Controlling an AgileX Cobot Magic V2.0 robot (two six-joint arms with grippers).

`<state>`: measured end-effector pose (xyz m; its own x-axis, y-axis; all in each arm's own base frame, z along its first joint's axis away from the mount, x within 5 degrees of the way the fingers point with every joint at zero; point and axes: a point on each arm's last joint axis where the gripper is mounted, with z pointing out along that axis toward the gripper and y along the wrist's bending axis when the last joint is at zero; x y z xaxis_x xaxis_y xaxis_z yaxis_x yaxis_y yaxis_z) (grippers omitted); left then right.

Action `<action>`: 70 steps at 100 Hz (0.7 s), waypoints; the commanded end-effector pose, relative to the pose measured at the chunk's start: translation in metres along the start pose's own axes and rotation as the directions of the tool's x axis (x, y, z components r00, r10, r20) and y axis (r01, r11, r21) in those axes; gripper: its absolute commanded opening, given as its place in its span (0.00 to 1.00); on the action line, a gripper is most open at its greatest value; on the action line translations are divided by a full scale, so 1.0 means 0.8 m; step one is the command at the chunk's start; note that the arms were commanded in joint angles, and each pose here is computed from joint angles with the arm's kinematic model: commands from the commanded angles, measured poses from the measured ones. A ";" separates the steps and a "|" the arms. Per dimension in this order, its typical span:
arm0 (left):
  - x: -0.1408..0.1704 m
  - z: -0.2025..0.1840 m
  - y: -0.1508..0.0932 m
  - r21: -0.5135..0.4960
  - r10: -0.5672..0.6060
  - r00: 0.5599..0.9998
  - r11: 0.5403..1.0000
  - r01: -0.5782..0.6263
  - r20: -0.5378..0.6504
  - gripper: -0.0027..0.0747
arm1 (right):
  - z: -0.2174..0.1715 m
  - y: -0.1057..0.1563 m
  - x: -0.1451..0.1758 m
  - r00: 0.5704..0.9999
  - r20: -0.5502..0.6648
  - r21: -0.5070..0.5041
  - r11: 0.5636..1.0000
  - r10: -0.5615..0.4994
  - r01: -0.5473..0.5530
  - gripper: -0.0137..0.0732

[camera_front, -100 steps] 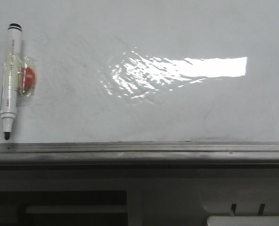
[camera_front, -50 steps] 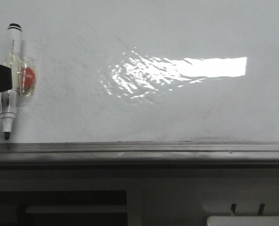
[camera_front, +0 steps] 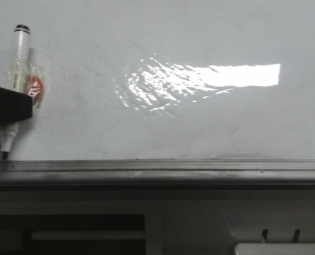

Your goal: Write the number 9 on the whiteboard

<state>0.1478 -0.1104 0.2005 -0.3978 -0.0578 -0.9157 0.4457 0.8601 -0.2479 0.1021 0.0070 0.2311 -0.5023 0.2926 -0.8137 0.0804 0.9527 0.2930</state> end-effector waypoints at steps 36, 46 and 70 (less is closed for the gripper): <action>-0.020 -0.014 -0.029 0.180 0.285 0.950 0.935 -0.305 0.126 0.01 | -0.020 0.108 -0.045 0.891 0.001 -0.471 0.786 -0.453 0.400 0.15; -0.026 -0.021 -0.045 0.249 0.366 0.912 0.880 -0.403 0.185 0.01 | -0.025 0.144 -0.057 0.868 0.061 -0.561 0.702 -0.493 0.439 0.35; -0.036 -0.030 -0.085 0.369 0.494 0.811 0.724 -0.583 0.312 0.01 | -0.036 0.214 -0.067 0.824 0.124 -0.694 0.545 -0.553 0.470 0.57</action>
<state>0.1139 -0.1457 0.2295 0.0309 0.3033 -0.9524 0.8352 0.5156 0.1913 0.1138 0.1367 0.3152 -0.4288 -0.3307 -0.8407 -0.7602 0.6348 0.1380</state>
